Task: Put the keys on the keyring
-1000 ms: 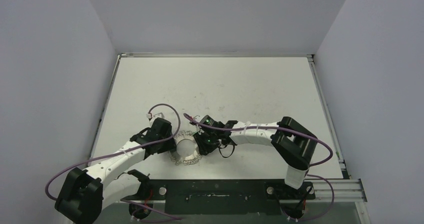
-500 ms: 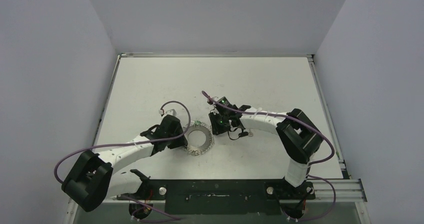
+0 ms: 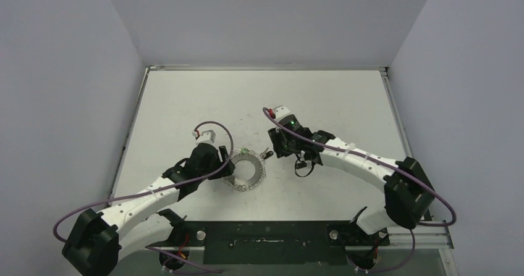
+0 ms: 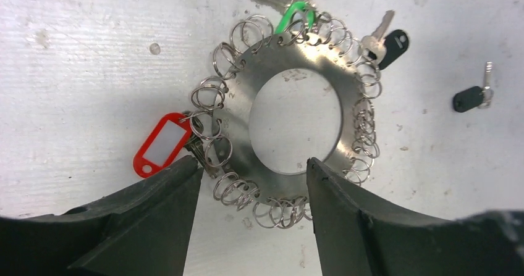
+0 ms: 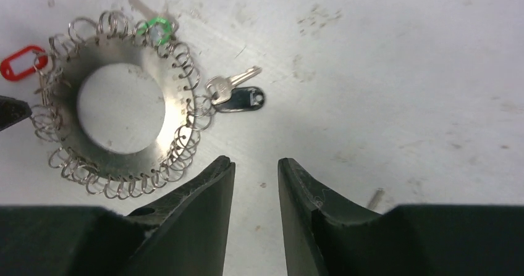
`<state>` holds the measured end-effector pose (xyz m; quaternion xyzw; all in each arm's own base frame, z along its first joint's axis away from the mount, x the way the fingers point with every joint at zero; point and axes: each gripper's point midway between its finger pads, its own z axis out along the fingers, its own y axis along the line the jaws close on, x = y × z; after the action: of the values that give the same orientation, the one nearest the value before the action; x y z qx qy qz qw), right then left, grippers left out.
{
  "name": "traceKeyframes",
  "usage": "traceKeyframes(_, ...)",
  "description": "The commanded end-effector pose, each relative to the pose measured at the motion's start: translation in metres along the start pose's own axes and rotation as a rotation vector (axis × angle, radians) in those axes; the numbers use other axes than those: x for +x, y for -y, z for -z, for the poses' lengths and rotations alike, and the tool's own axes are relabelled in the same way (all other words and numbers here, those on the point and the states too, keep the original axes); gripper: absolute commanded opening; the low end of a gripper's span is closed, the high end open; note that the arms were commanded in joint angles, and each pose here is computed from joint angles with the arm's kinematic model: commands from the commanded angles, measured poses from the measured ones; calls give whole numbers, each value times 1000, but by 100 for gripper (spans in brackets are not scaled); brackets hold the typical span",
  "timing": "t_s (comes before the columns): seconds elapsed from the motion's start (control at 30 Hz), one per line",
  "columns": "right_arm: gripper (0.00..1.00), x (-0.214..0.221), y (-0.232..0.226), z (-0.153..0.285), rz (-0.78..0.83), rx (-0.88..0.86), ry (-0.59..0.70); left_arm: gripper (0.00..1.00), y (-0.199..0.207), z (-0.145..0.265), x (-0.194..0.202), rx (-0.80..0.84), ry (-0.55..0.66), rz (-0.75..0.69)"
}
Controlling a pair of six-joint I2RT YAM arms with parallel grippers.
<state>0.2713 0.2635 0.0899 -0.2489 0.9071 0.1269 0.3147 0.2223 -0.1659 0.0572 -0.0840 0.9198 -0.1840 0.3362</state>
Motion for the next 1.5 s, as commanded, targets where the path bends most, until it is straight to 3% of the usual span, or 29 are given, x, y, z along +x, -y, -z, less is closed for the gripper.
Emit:
traceKeyframes(0.0, 36, -43, 39, 46, -27, 191, 239, 62, -1, 14, -15, 36, 106, -41)
traceKeyframes(0.07, 37, -51, 56, 63, -73, 270, 312, 64, -1, 20, -17, 59, 136, -29)
traceKeyframes(0.17, 60, -50, 81, 85, -183, 391, 378, 65, 0, 26, -20, 94, 178, 18)
traceKeyframes(0.23, 65, -46, 85, 90, -206, 393, 382, 65, 2, 28, -19, 119, 188, 49)
traceKeyframes(0.33, 68, -35, 76, 86, -209, 327, 342, 64, 8, 29, -14, 169, 179, 72)
traceKeyframes(0.63, 93, 19, 5, 42, -338, -70, 193, 64, 11, 21, 1, 180, 101, 80)
traceKeyframes(0.83, 88, 37, -27, 23, -403, -200, 110, 63, 14, 12, 8, 171, 49, 73)
traceKeyframes(1.2, 51, 46, -68, -10, -411, -282, -7, 58, 14, 4, 14, 156, 11, 60)
traceKeyframes(1.47, 50, 43, -62, -10, -331, -243, -17, 55, 36, 18, 7, 273, 23, -145)
